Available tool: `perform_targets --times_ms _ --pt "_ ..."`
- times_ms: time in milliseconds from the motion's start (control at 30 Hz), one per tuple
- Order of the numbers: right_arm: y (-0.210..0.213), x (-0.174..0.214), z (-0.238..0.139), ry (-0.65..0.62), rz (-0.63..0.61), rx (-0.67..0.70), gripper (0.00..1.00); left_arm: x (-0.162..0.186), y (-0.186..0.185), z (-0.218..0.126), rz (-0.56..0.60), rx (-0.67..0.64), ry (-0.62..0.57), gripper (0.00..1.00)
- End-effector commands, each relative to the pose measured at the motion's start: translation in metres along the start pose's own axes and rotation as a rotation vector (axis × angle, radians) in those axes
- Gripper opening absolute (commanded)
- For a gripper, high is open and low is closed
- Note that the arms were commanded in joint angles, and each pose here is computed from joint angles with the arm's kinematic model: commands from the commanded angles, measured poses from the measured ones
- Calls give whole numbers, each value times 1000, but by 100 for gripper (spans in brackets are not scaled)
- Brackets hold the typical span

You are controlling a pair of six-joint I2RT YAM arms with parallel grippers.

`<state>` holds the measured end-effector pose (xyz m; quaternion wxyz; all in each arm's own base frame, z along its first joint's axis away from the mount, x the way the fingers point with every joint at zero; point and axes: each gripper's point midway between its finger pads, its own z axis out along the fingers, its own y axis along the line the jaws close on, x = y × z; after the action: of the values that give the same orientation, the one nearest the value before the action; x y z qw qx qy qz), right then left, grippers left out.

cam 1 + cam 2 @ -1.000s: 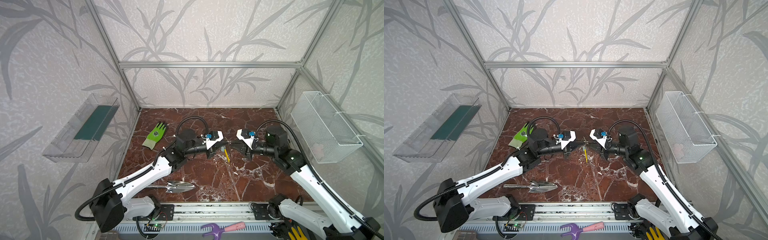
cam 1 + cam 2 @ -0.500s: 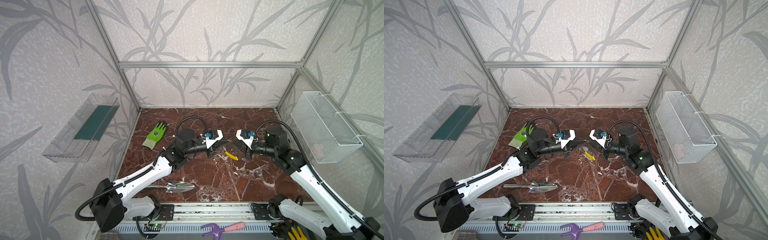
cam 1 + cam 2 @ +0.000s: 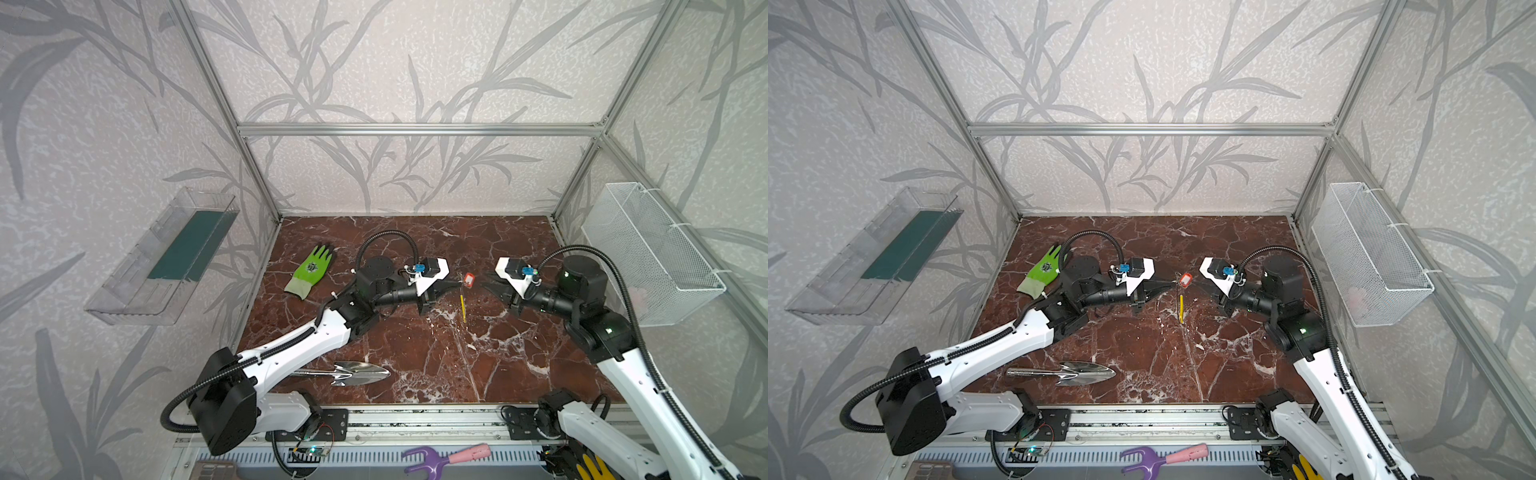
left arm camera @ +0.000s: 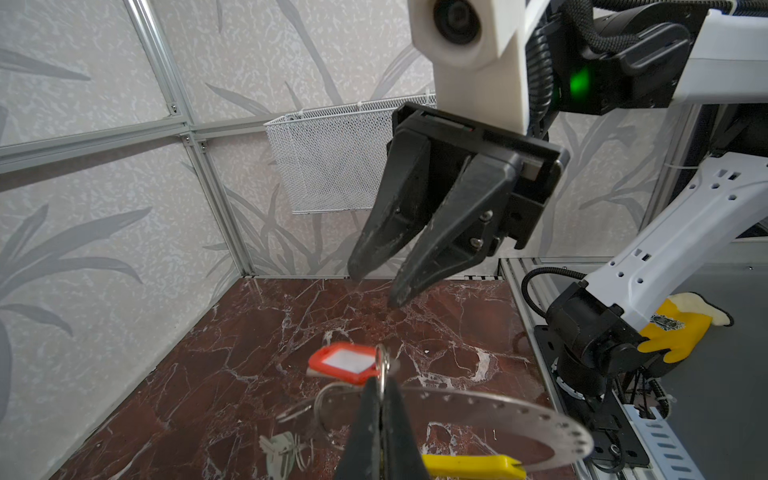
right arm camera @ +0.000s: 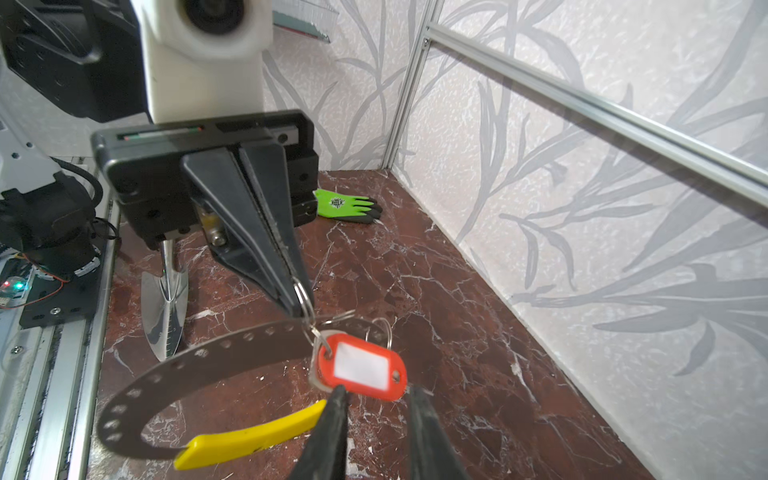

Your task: Put the keys on the keyring

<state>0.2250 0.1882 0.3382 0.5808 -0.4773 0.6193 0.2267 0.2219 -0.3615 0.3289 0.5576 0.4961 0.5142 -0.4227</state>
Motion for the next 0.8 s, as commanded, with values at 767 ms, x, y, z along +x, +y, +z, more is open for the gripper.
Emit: perform_targets --times_ms 767 --pt "22 -21 15 -120 78 -254 22 -30 -6 3 36 64 -53 0"
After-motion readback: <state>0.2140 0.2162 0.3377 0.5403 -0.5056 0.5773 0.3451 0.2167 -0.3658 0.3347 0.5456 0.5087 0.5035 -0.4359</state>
